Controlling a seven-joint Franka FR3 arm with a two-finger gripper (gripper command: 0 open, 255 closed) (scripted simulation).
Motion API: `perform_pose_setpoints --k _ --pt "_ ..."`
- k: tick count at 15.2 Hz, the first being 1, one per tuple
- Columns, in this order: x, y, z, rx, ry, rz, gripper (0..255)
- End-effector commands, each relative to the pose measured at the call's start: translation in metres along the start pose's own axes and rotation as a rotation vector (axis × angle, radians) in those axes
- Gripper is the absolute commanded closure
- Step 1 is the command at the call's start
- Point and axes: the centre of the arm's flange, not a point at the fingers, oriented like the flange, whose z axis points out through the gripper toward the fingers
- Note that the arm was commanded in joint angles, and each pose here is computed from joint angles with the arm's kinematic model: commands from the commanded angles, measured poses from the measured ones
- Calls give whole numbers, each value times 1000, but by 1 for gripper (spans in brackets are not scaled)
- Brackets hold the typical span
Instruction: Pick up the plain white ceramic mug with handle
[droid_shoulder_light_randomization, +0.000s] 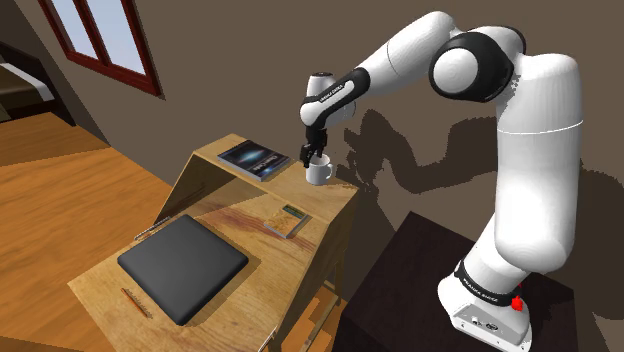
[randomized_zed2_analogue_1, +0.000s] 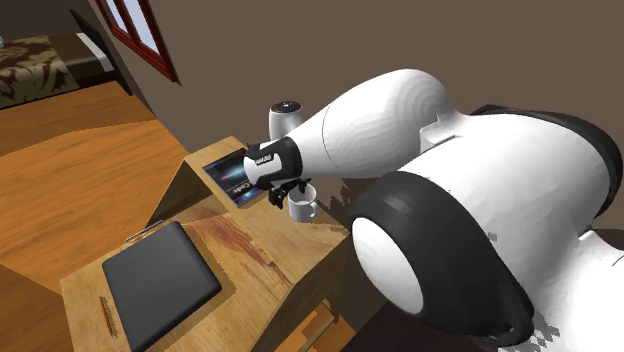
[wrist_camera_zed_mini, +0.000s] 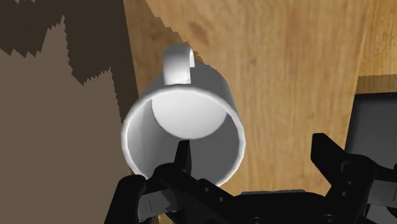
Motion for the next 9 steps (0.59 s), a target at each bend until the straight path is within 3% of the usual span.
perform_pose_setpoints --k 1,9 --pt "6 4 13 -4 1 -1 0" --pt "4 4 47 -4 1 -1 0"
